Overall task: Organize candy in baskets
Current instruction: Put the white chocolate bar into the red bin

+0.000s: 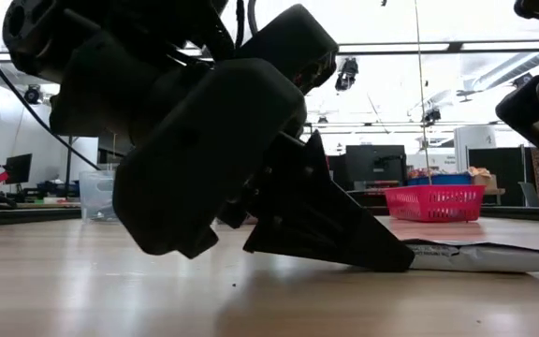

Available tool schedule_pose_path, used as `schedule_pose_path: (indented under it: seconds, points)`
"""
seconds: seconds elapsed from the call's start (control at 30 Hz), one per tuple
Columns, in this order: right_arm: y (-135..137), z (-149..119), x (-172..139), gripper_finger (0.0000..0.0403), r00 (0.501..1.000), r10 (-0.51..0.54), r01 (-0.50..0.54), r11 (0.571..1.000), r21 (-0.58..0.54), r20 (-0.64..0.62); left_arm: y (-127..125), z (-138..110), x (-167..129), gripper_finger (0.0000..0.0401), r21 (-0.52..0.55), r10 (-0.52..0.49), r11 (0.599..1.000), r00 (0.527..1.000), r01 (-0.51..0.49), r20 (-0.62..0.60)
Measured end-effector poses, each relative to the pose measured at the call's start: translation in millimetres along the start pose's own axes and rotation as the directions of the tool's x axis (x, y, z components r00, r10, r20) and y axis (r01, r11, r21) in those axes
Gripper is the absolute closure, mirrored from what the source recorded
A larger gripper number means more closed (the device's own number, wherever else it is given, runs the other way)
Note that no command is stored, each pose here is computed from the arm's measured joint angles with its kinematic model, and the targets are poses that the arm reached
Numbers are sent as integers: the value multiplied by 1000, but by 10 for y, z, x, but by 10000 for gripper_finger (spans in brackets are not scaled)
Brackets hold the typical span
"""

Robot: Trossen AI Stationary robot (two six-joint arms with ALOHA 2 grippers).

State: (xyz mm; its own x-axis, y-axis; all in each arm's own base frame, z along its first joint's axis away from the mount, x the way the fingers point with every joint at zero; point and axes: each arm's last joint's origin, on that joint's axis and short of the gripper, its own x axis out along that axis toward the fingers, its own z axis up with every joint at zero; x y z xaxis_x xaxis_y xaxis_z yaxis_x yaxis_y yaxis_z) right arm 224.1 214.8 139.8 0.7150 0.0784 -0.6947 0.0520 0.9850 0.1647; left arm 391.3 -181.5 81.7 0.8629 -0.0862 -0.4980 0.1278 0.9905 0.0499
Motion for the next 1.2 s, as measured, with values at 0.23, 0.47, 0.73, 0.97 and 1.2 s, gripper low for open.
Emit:
schedule_pose_path:
  seconds: [0.23, 0.47, 0.73, 0.97, 1.2]
  points:
    - [5, -2, -5, 328, 1000, -12, 12, 1000, -3, 15, 6, -17, -13, 350, 6, 9, 1000, 1000, -9, -5]
    - [44, -31, -39, 328, 998, -35, 36, 999, -18, 54, -17, -4, -24, 397, 8, 27, 1000, 999, -27, 27]
    - [144, -136, -125, 328, 974, -126, 175, 946, -273, 188, -56, 29, -37, 400, -16, 12, 1000, 997, -10, 79]
    - [90, -110, -82, 291, 983, -120, 162, 924, -347, 139, -56, 43, -38, 400, -67, 11, 998, 996, -4, 93]
    - [13, -65, -36, 204, 981, -151, 186, 912, -365, 123, -48, -5, -7, 401, -107, 14, 994, 997, -6, 82]
